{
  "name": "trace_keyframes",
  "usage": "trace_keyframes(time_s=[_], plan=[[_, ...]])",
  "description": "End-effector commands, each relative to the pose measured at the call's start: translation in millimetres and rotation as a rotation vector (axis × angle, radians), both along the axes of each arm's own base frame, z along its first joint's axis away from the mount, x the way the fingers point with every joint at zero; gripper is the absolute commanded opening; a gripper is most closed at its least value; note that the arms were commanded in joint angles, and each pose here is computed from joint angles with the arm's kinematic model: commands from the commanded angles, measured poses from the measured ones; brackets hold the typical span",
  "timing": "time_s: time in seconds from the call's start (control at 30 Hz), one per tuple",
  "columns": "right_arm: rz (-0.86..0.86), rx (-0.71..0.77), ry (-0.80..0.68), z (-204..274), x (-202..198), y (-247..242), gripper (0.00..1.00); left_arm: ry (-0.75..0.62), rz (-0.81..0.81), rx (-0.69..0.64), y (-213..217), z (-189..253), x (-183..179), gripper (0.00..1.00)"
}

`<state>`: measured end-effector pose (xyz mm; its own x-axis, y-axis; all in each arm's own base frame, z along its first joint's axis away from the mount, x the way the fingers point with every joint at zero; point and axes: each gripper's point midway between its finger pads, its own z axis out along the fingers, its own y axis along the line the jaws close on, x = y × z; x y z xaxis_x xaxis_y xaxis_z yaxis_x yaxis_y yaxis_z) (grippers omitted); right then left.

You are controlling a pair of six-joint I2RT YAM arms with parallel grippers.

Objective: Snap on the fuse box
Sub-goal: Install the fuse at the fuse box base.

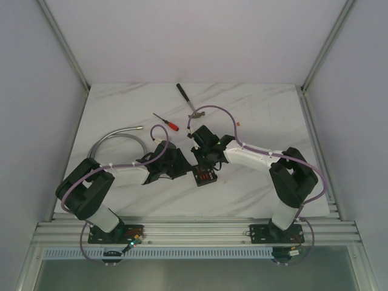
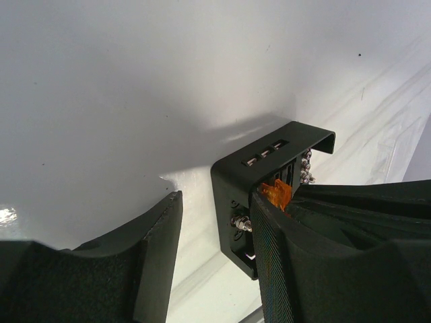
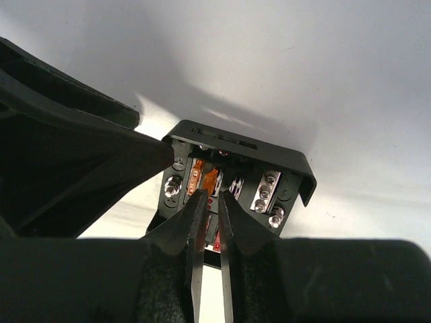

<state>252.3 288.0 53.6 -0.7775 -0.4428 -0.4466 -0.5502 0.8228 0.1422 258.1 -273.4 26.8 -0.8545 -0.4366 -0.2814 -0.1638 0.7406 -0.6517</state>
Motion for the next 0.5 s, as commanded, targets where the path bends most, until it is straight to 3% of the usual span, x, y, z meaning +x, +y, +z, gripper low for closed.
trace_keyframes(time_s=[0.0, 0.47], plan=[[-0.008, -0.051, 0.025, -9.3, -4.3, -5.8, 0.17, 0.026, 0.001, 0.025, 2.8, -9.4, -0.7, 0.54], [-0.033, -0.152, 0.056, -24.3, -6.0, -30.8, 0.1, 0.03, 0.002, 0.028, 3.7, -11.2, -2.0, 0.54]])
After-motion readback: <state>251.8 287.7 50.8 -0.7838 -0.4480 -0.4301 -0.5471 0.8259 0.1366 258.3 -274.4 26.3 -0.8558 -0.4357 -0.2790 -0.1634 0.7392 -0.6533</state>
